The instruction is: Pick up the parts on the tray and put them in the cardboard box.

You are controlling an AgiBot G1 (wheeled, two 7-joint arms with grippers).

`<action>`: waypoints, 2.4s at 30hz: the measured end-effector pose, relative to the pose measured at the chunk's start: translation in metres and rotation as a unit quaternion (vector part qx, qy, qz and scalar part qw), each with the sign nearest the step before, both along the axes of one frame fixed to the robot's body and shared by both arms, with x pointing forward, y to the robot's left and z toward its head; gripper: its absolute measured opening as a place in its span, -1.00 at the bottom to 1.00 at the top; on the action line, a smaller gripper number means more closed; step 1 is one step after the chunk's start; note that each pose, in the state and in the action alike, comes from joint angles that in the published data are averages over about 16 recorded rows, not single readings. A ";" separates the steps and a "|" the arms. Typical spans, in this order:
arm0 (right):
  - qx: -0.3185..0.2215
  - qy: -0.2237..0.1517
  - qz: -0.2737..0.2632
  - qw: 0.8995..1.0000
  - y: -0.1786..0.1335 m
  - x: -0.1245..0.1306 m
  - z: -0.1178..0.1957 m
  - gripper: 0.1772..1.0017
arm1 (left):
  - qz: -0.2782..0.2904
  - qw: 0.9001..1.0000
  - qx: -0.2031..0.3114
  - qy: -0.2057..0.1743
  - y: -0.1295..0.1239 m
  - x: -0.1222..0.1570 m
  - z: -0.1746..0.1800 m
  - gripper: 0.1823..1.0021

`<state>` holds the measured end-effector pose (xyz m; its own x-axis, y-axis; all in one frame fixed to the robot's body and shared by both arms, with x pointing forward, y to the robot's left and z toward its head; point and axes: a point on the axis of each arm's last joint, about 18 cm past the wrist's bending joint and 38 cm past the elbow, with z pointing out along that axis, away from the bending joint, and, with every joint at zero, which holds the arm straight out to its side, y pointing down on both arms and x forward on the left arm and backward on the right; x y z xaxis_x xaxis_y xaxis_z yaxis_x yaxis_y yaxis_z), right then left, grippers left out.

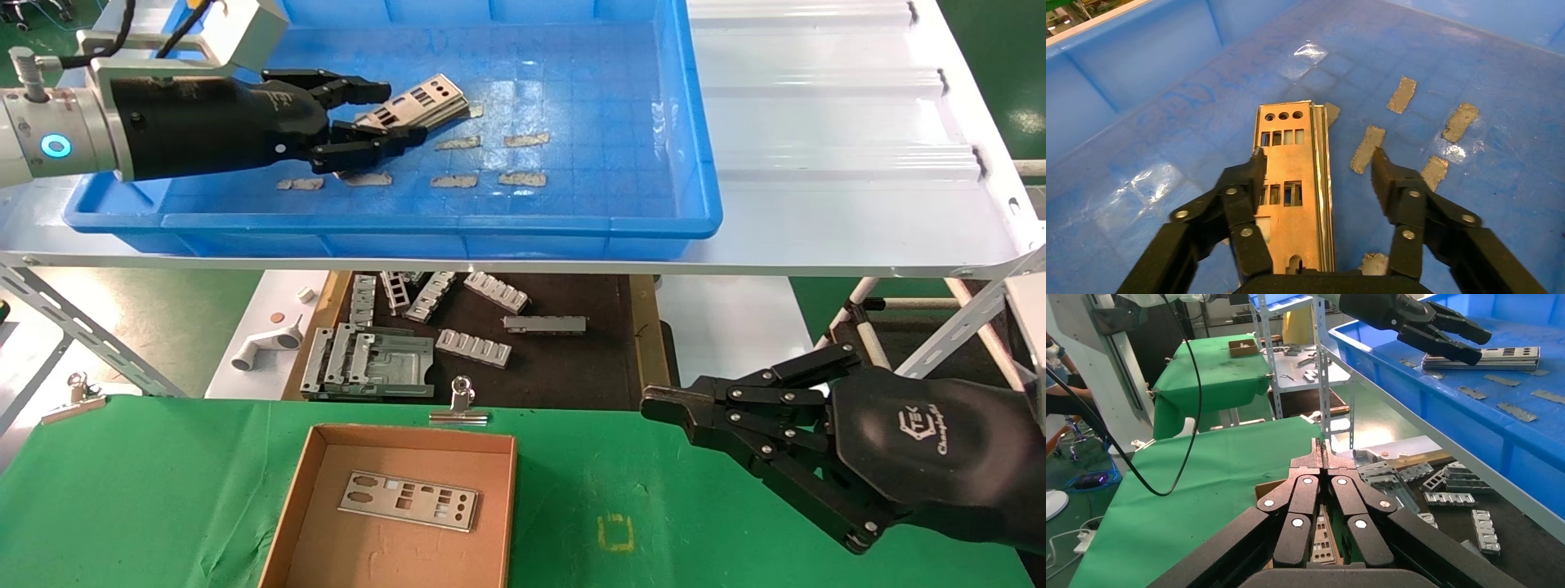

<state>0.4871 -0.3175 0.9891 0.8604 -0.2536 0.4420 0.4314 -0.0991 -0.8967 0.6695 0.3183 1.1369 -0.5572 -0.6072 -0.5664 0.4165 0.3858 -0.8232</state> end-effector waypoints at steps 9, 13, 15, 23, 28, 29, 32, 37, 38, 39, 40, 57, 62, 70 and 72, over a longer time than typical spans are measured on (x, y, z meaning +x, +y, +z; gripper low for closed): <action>0.000 0.000 0.000 1.000 0.000 0.000 0.000 -0.97 | 0.003 1.000 -0.002 0.004 -0.001 0.002 -0.001 0.38; 0.000 0.000 0.000 1.000 0.000 0.000 0.000 -0.97 | 0.006 1.000 -0.003 0.007 -0.001 0.004 -0.003 0.55; 0.000 0.000 0.000 1.000 0.000 0.000 0.000 -0.97 | 0.007 1.000 -0.004 0.009 -0.001 0.004 -0.004 0.58; 0.000 0.000 0.000 1.000 0.000 0.000 0.000 -0.97 | 0.013 1.000 -0.007 0.011 0.000 0.008 -0.006 0.58; 0.000 0.000 0.000 1.000 0.000 0.000 0.000 -0.97 | 0.016 1.000 -0.008 0.010 0.001 0.008 -0.006 0.45; 0.000 0.000 0.000 1.000 0.000 0.000 0.000 -0.97 | 0.016 1.000 -0.009 0.010 0.001 0.008 -0.006 0.42; 0.000 0.000 0.000 1.000 0.000 0.000 0.000 -0.97 | 0.017 1.000 -0.009 0.008 0.002 0.008 -0.005 0.32; 0.000 0.000 0.000 1.000 0.000 0.000 0.000 -0.97 | 0.017 1.000 -0.009 0.006 0.003 0.007 -0.003 0.06; 0.000 0.000 0.000 1.000 0.000 0.000 0.000 -0.97 | 0.017 1.000 -0.009 0.005 0.003 0.007 -0.003 0.02; 0.000 0.000 0.000 1.000 0.000 0.000 0.000 -0.97 | 0.017 1.000 -0.009 0.005 0.003 0.007 -0.003 -0.03; 0.000 0.000 0.000 1.000 0.000 0.000 0.000 -0.97 | 0.017 1.000 -0.009 0.005 0.003 0.007 -0.003 -0.08; 0.000 0.000 0.000 1.000 0.000 0.000 0.000 -0.97 | -0.005 1.000 -0.008 -0.029 0.009 -0.010 0.013 -0.39; 0.000 0.000 0.000 1.000 0.000 0.000 0.000 -0.97 | -0.035 0.998 0.008 -0.056 0.013 -0.030 0.026 -0.39; 0.000 0.000 0.000 1.000 0.000 0.000 0.000 -0.97 | -0.091 0.989 0.067 -0.096 0.016 -0.067 0.032 -0.40; 0.000 0.000 0.000 1.000 0.000 0.000 0.000 -0.97 | -0.103 0.985 0.086 -0.106 0.016 -0.075 0.030 -0.40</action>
<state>0.4871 -0.3175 0.9891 0.8604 -0.2536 0.4420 0.4314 -0.0991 -0.8967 0.5945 0.3341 1.1666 -0.5173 -0.3776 -0.7680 0.6561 0.4012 -0.6392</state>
